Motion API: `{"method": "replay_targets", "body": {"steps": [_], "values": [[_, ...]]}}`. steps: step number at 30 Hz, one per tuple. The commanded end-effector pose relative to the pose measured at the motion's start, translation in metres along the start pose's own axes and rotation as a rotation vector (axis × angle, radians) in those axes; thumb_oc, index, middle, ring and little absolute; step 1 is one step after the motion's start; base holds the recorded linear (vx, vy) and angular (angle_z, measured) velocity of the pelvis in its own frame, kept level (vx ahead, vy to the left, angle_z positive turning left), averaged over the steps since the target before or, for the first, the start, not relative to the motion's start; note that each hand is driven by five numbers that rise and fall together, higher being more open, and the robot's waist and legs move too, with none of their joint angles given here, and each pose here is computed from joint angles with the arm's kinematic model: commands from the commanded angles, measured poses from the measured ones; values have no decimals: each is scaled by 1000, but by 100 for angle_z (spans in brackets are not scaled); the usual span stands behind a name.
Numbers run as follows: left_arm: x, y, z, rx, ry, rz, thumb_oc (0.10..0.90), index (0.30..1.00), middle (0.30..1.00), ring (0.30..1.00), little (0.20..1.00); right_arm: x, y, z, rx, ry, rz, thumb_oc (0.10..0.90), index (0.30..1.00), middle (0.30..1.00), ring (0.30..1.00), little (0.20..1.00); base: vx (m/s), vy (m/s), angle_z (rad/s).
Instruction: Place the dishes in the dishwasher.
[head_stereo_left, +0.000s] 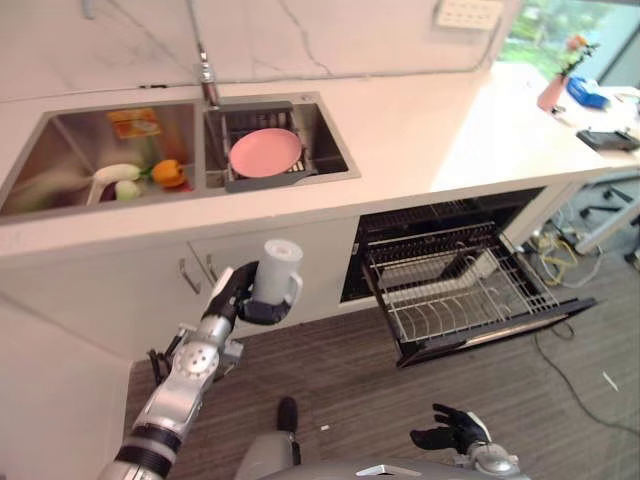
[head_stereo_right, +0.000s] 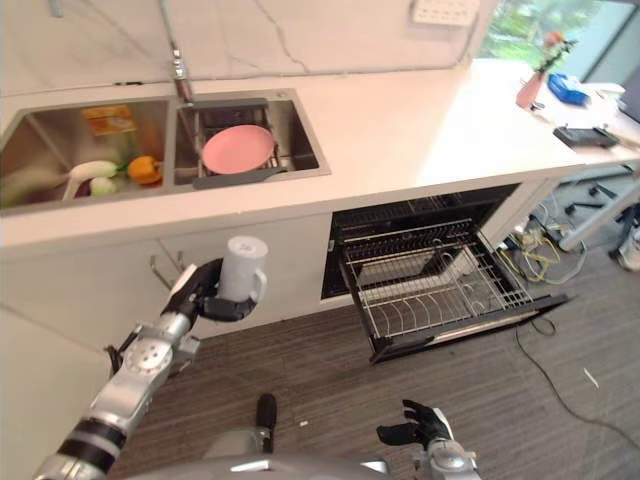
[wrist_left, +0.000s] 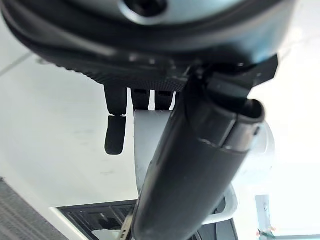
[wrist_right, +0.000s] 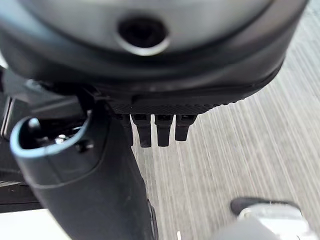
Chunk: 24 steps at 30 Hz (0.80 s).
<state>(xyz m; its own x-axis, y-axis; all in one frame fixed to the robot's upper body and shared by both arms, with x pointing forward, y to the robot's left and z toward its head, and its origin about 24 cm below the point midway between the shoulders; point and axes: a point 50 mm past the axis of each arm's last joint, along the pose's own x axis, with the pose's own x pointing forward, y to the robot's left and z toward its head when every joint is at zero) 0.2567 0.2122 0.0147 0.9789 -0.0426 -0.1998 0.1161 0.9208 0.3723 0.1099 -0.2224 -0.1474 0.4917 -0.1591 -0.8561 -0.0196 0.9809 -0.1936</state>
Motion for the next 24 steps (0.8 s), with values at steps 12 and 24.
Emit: {"method": "replay_targets", "body": {"steps": [12, 24], "values": [[10, -4, 72, 12, -367, -95, 400, 300, 300, 300, 300, -5, -43, 74, -36, -309, -117, 800, 900, 900, 900, 900, 90, 26, -75], [6, 7, 50, -144, -281, 23, 400, 300, 300, 300, 300, -16, -55, 88, -34, -404, -153, 800, 900, 900, 900, 900, 69, -193, -20]]}}
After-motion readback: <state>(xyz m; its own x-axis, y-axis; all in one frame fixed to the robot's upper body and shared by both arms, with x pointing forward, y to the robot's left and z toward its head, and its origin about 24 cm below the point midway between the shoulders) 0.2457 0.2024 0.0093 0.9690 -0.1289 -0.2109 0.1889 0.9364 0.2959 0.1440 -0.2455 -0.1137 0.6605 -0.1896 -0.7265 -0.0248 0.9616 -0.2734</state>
